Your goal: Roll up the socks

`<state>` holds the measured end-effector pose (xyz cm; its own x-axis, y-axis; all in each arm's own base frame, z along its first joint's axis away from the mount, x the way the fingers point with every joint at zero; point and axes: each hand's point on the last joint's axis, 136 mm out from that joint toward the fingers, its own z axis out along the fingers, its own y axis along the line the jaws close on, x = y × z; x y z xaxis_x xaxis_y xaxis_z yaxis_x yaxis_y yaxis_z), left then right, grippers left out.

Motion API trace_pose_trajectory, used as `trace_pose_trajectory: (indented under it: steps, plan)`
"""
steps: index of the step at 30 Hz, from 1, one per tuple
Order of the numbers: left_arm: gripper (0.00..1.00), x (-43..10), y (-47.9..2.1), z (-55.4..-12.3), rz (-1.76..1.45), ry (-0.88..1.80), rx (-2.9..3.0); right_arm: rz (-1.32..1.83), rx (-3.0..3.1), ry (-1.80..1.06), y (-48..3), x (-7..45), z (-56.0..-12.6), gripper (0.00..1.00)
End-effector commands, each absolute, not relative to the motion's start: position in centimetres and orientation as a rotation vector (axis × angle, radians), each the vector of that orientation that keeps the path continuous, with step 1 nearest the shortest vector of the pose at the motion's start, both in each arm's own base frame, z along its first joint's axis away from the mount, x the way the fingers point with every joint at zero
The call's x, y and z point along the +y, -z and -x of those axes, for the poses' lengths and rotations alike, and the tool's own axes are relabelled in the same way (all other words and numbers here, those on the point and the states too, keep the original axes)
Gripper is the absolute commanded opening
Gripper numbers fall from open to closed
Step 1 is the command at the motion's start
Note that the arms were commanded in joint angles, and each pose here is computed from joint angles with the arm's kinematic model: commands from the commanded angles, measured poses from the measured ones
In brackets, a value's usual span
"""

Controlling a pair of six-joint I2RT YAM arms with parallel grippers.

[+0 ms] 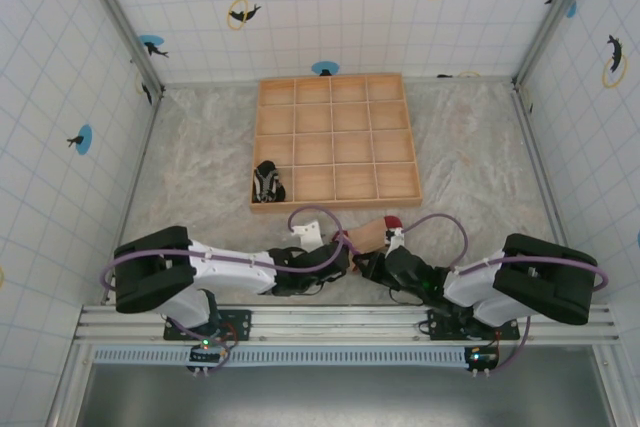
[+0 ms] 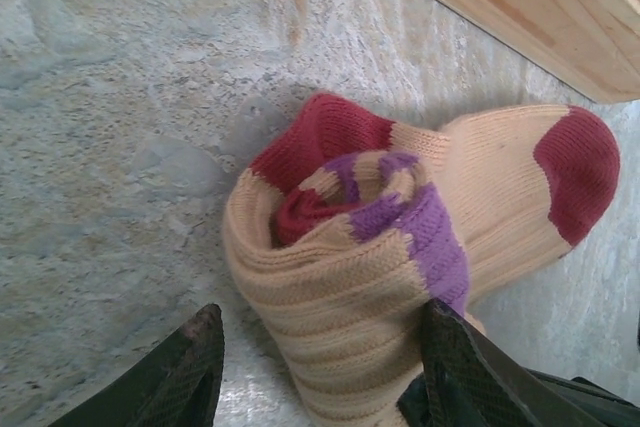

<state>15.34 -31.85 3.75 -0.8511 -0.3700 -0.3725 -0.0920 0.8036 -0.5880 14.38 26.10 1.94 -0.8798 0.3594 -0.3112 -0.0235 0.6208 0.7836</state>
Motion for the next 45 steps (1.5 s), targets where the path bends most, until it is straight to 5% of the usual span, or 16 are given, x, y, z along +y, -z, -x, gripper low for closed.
trace_pose_trajectory:
  steps: [1,10,16,21,26,45]
  plan:
    - [0.52,-32.9,-3.9,-15.9,0.344,0.836,2.501,-0.271,2.605,-0.895,3.4,21.9,-12.6,0.0]
    - [0.26,-32.5,-1.9,-15.8,0.411,0.831,2.574,-0.265,2.567,-0.953,2.7,21.9,-12.9,0.01]
    - [0.0,-30.7,-1.3,-16.1,0.42,0.637,2.641,-0.092,2.5,-0.999,1.0,22.9,-13.1,0.38]
    - [0.0,-28.6,-2.2,-15.9,0.409,0.517,2.658,0.184,2.385,-0.979,-2.0,24.5,-13.5,0.61]
    - [0.0,-26.2,-3.0,-15.5,0.446,0.466,2.652,0.477,2.207,-0.856,-4.8,25.4,-13.6,0.72]
    - [0.0,-25.4,-2.4,-14.2,0.507,0.479,2.716,1.086,1.599,-0.44,-7.9,31.6,-10.2,0.7]
